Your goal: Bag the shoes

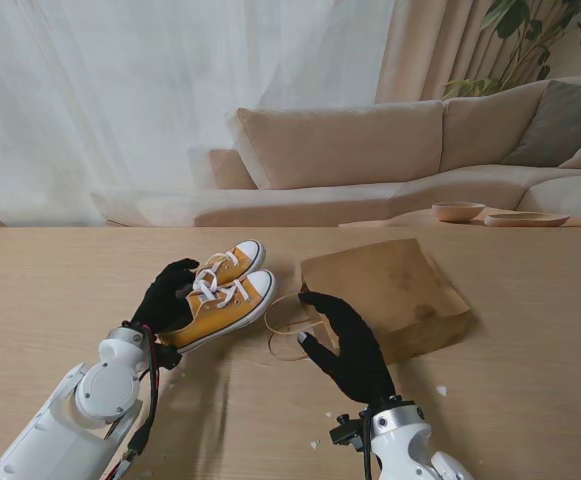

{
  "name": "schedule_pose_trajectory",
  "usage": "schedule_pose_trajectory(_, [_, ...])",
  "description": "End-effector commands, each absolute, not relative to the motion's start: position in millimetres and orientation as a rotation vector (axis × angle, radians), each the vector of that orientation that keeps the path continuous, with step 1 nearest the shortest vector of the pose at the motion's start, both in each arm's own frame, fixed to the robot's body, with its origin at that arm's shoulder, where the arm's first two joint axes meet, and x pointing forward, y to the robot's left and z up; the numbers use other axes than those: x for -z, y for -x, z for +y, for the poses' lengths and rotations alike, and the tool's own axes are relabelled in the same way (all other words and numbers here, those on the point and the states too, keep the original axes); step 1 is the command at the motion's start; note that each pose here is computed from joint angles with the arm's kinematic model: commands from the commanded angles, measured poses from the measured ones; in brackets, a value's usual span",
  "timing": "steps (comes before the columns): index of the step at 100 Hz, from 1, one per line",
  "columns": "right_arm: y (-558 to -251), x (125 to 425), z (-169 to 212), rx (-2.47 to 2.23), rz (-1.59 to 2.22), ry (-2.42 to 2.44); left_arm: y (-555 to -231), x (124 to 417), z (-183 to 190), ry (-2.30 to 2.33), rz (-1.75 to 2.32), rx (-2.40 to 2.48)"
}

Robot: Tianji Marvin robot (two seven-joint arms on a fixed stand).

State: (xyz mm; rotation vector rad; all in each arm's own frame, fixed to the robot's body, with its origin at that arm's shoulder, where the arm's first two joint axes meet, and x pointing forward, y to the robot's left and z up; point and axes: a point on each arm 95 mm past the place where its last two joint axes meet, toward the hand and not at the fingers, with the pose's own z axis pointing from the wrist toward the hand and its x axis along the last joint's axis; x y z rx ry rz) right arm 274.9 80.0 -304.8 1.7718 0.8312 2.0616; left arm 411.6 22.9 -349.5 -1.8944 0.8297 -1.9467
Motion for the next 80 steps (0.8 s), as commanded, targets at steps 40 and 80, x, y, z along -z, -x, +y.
schedule_pose_trajectory(40, [-320.7,283.1,83.8,-1.790,1.275,-1.552,-383.3,332.7,42.3,1.727,0.849,2.028])
schedule_pose_trajectory(80, [-366.2,290.6,103.8,-1.547,1.606,-1.382,-381.8,332.6,56.8,1.635,0.848,2.060])
